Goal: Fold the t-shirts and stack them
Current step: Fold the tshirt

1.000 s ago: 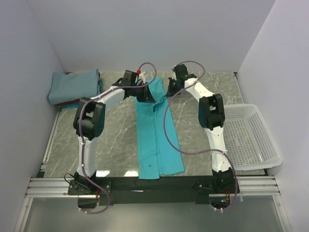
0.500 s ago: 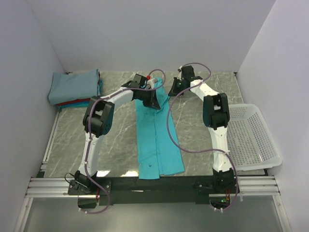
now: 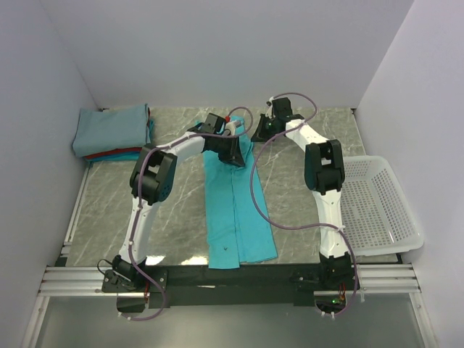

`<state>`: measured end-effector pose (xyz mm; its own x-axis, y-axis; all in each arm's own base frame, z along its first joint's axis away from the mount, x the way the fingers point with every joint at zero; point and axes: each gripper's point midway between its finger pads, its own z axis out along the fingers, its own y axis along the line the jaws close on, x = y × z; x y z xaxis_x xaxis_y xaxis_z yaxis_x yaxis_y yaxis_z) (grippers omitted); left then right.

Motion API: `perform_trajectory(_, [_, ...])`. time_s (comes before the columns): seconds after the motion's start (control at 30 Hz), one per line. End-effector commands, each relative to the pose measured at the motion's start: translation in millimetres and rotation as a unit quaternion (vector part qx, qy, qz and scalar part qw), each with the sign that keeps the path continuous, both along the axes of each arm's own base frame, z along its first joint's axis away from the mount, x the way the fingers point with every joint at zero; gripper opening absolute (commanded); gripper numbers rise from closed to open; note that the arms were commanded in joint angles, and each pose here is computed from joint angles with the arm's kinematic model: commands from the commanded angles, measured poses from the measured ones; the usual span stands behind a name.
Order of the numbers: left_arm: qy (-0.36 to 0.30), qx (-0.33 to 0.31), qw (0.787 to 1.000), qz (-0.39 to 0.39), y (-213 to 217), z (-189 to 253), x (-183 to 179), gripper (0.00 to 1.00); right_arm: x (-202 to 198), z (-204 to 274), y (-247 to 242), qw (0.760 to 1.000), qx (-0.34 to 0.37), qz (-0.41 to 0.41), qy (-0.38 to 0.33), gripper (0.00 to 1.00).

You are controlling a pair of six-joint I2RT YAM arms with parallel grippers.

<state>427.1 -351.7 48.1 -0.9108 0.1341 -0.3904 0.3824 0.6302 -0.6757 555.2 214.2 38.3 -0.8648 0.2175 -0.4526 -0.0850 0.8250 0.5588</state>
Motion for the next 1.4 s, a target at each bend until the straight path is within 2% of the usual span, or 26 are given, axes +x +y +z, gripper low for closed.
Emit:
perform_trajectory(0.0, [-0.016, -0.017, 1.0, -0.012, -10, 9, 5, 0.25, 15, 67, 2, 0.997, 0.019, 0.004, -0.077, 0.01])
perform_trajectory(0.13, [-0.013, -0.023, 1.0, -0.016, -12, 9, 4, 0.25, 15, 72, 2, 0.996, 0.019, 0.007, -0.086, 0.01])
perform_trajectory(0.23, [-0.027, -0.018, 0.999, -0.017, -7, 18, 1, 0.29, 16, 78, 3, 0.995, 0.02, 0.011, -0.094, 0.01])
perform_trajectory(0.27, [-0.042, -0.007, 0.999, -0.005, -2, 20, 4, 0.38, 16, 79, 3, 0.995, 0.018, 0.011, -0.096, 0.01])
perform_trajectory(0.3, [-0.089, -0.025, 0.996, 0.001, -3, 52, 11, 0.43, 16, 82, 3, 0.995, 0.017, 0.013, -0.1, 0.01])
perform_trajectory(0.37, [-0.105, -0.028, 0.994, 0.014, 9, 60, 6, 0.56, 15, 86, 4, 0.994, 0.018, 0.015, -0.103, 0.01])
perform_trajectory(0.4, [-0.126, -0.043, 0.991, 0.015, 12, 84, 5, 0.57, 16, 87, 4, 0.994, 0.017, 0.014, -0.107, 0.01])
perform_trajectory(0.43, [-0.13, -0.046, 0.99, 0.018, 18, 86, 3, 0.6, 16, 89, 4, 0.994, 0.016, 0.015, -0.109, 0.01])
perform_trajectory(0.67, [-0.208, -0.046, 0.974, 0.081, 64, 144, 1, 0.63, 14, 95, 16, 0.993, 0.007, 0.033, -0.117, 0.02])
perform_trajectory(0.7, [-0.233, -0.052, 0.967, 0.087, 70, 165, -4, 0.63, 12, 93, 21, 0.992, 0.005, 0.04, -0.119, 0.02])
perform_trajectory(0.87, [-0.273, -0.03, 0.953, 0.13, 106, 194, -22, 0.64, 5, 92, 38, 0.99, -0.017, 0.065, -0.127, 0.02])
perform_trajectory(0.97, [-0.287, -0.021, 0.947, 0.145, 124, 203, -38, 0.64, -1, 94, 53, 0.986, -0.036, 0.082, -0.141, 0.02])
perform_trajectory(1.13, [-0.279, 0.001, 0.948, 0.154, 146, 194, -71, 0.65, -19, 93, 95, 0.975, -0.078, 0.129, -0.164, 0.03])
perform_trajectory(1.23, [-0.283, 0.003, 0.946, 0.16, 155, 196, -88, 0.65, -30, 87, 118, 0.962, -0.128, 0.164, -0.176, 0.07])
perform_trajectory(1.3, [-0.293, 0.01, 0.94, 0.172, 163, 200, -97, 0.66, -47, 90, 144, 0.946, -0.164, 0.195, -0.2, 0.15])
perform_trajectory(1.37, [-0.307, 0.015, 0.935, 0.179, 171, 207, -105, 0.69, -63, 99, 164, 0.928, -0.192, 0.223, -0.229, 0.29])
